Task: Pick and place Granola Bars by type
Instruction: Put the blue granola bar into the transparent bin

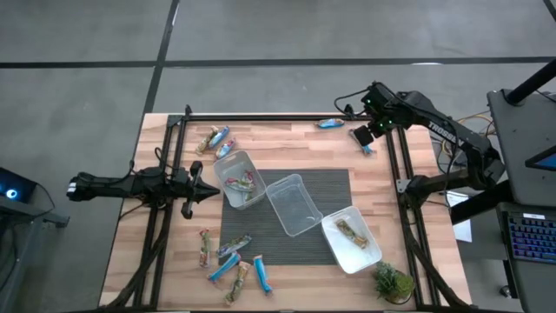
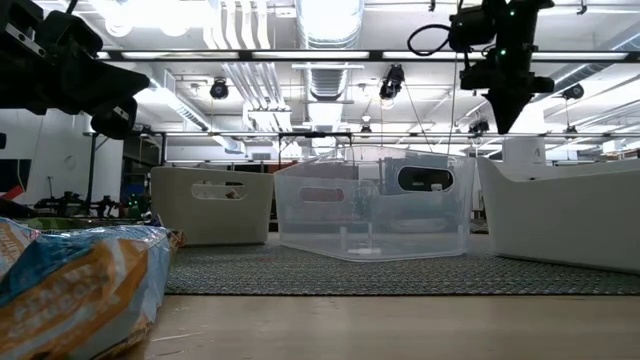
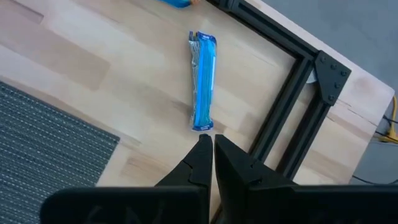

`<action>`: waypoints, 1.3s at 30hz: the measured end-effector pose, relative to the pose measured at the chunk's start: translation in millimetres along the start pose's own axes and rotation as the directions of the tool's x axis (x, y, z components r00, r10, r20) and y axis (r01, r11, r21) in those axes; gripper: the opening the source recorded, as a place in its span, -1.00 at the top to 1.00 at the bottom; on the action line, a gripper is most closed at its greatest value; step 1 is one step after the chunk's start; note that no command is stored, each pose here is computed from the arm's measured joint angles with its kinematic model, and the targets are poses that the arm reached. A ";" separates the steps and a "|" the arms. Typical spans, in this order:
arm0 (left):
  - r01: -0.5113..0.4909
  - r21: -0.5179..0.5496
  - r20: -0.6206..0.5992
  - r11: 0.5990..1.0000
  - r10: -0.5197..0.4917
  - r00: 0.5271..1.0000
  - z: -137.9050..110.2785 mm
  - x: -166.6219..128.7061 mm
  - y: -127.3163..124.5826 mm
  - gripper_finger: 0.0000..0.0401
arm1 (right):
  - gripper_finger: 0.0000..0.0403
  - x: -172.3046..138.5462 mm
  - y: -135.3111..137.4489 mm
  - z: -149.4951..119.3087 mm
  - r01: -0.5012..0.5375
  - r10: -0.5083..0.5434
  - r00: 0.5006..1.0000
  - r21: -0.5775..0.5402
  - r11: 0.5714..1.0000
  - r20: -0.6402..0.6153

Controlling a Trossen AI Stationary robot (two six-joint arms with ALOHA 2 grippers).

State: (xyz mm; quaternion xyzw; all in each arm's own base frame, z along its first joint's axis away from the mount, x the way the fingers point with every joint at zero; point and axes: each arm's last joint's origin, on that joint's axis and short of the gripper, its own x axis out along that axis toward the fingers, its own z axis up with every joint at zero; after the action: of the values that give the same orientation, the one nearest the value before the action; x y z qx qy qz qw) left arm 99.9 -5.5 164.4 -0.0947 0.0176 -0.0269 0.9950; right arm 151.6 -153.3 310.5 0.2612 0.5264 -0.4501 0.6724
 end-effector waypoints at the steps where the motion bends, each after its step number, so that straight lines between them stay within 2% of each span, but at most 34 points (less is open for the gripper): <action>1: 0.000 0.000 -0.001 1.000 0.000 1.000 -0.1 0.0 0.0 1.00 | 0.96 0.0 0.1 0.1 -0.001 0.001 1.000 -0.003 1.000 0.002; 7: 0.000 0.000 -0.001 1.000 0.000 1.000 -0.2 0.0 0.0 1.00 | 0.96 0.4 0.3 -0.2 -0.003 0.003 1.000 -0.011 1.000 -0.002; 12: 0.000 0.000 -0.001 1.000 0.000 1.000 -0.1 0.0 0.0 1.00 | 0.96 5.3 -1.0 -2.0 0.002 -0.004 1.000 -0.067 0.998 -0.020; 17: 0.000 0.000 -0.001 1.000 0.000 1.000 -0.1 0.0 0.0 1.00 | 0.94 13.6 -0.1 -3.3 0.003 -0.005 0.999 -0.049 0.999 -0.042; 23: 0.000 0.000 0.000 1.000 0.000 1.000 0.0 0.0 0.0 1.00 | 0.70 22.4 9.2 11.8 -0.091 0.082 0.992 -0.097 0.991 -0.097; 30: 0.000 0.000 -0.001 1.000 0.000 1.000 -0.2 0.0 0.0 1.00 | 0.34 22.0 16.4 44.5 -0.094 0.081 0.993 -0.145 0.985 -0.091; 39: 0.000 0.000 0.000 1.000 0.000 1.000 -0.1 0.0 0.0 1.00 | 0.16 34.3 19.2 73.8 -0.080 0.057 0.989 -0.174 0.981 -0.138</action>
State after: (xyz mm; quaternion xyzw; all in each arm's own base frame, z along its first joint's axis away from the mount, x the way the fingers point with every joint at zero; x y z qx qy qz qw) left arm 99.9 -5.5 164.4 -0.0948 0.0177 -0.0269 0.9950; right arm 204.8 -216.8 298.7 0.2470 0.5989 -0.3591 0.6718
